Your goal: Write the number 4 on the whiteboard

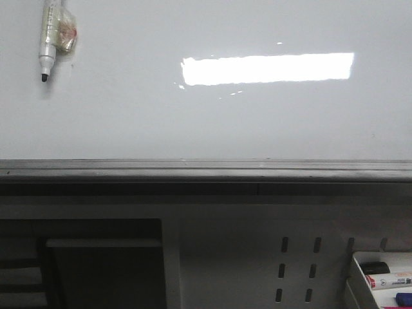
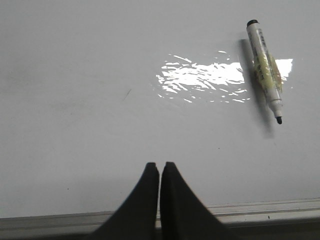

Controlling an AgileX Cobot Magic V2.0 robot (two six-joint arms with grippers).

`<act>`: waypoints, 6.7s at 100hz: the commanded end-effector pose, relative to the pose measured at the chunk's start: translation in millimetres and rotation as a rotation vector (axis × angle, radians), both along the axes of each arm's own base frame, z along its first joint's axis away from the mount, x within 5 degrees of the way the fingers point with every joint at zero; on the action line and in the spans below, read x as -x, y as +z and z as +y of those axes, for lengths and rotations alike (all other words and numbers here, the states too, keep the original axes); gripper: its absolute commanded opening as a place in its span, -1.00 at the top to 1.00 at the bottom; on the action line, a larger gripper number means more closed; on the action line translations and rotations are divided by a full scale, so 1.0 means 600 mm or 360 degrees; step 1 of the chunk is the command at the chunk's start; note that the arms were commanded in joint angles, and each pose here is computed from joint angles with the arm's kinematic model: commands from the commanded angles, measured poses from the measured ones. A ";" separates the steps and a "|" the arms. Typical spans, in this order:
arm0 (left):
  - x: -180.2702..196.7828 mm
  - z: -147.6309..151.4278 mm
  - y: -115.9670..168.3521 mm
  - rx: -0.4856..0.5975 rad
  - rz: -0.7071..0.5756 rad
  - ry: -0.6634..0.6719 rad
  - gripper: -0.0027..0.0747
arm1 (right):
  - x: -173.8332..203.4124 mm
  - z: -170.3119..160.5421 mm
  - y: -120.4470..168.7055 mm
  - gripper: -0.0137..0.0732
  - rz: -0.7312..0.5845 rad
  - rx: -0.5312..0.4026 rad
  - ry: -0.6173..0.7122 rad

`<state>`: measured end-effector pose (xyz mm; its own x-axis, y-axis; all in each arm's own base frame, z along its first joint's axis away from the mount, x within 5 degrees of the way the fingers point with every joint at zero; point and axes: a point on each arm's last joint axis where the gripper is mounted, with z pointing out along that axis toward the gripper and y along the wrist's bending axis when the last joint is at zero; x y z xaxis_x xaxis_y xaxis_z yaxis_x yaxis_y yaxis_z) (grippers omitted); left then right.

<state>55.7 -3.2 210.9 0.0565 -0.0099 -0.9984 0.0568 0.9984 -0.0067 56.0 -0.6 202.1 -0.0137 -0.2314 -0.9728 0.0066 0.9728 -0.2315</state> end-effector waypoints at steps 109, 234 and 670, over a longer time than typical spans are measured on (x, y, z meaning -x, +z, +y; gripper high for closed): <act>0.003 0.001 -0.001 0.0023 -0.0122 0.0009 0.98 | 0.002 0.000 0.003 0.84 -0.0140 -0.0212 0.0006; -0.018 -0.008 0.189 0.0101 0.0275 -0.0069 0.98 | -0.064 0.015 0.194 0.83 0.0406 -0.0427 0.0107; -0.210 -0.247 0.231 -0.1028 0.0883 -0.1784 0.98 | -0.188 0.130 0.307 -0.15 0.0943 0.0183 0.1508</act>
